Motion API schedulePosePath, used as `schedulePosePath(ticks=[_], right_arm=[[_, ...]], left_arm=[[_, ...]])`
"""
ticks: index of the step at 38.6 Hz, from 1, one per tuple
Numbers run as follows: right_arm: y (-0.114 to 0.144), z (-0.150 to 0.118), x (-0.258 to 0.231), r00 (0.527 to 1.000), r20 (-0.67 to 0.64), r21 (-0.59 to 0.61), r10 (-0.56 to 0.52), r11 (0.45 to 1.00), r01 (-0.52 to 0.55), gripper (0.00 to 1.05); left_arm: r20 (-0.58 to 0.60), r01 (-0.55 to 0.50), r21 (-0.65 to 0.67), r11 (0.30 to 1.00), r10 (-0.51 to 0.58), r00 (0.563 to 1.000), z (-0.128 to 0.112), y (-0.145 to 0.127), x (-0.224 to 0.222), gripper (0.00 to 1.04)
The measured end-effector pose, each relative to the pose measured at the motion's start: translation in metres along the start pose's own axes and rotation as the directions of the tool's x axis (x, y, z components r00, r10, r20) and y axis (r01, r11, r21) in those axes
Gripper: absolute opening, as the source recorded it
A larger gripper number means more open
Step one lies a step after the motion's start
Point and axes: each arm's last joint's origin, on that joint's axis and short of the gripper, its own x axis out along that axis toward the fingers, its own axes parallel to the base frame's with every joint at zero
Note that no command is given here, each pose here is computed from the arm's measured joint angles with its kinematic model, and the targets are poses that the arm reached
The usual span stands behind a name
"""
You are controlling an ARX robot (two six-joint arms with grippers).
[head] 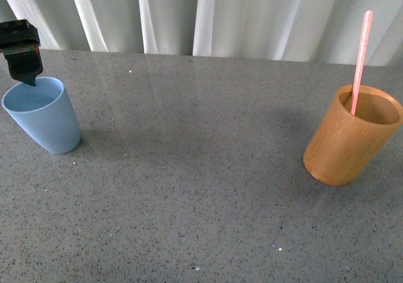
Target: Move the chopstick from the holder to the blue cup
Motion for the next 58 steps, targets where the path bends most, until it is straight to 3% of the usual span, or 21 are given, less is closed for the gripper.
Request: schedulePosePath(ticks=[30, 43, 55, 58], right_arm=[[0.000, 0.000, 0.000, 1.000, 0.000, 0.000, 0.000, 1.000, 0.000, 0.95], [0.000, 0.000, 0.000, 1.000, 0.000, 0.000, 0.000, 1.000, 0.000, 0.95], [0.000, 0.000, 0.000, 1.000, 0.000, 0.000, 0.000, 1.000, 0.000, 0.95], [0.000, 0.000, 0.000, 1.000, 0.000, 0.000, 0.000, 1.000, 0.000, 0.95]], left_arm=[[-0.085, -0.068, -0.032, 0.997, 0.065, 0.994, 0.001, -0.004, 0.057, 0.98], [-0.110, -0.043, -0.003, 0.999, 0.043, 0.993, 0.006, -0.018, 0.053, 0.44], [-0.098, -0.029, 0.047, 0.998, 0.033, 0.995, 0.018, -0.027, 0.046, 0.07], [-0.095, -0.025, 0.054, 0.998, 0.030, 0.995, 0.020, -0.029, 0.045, 0.03]])
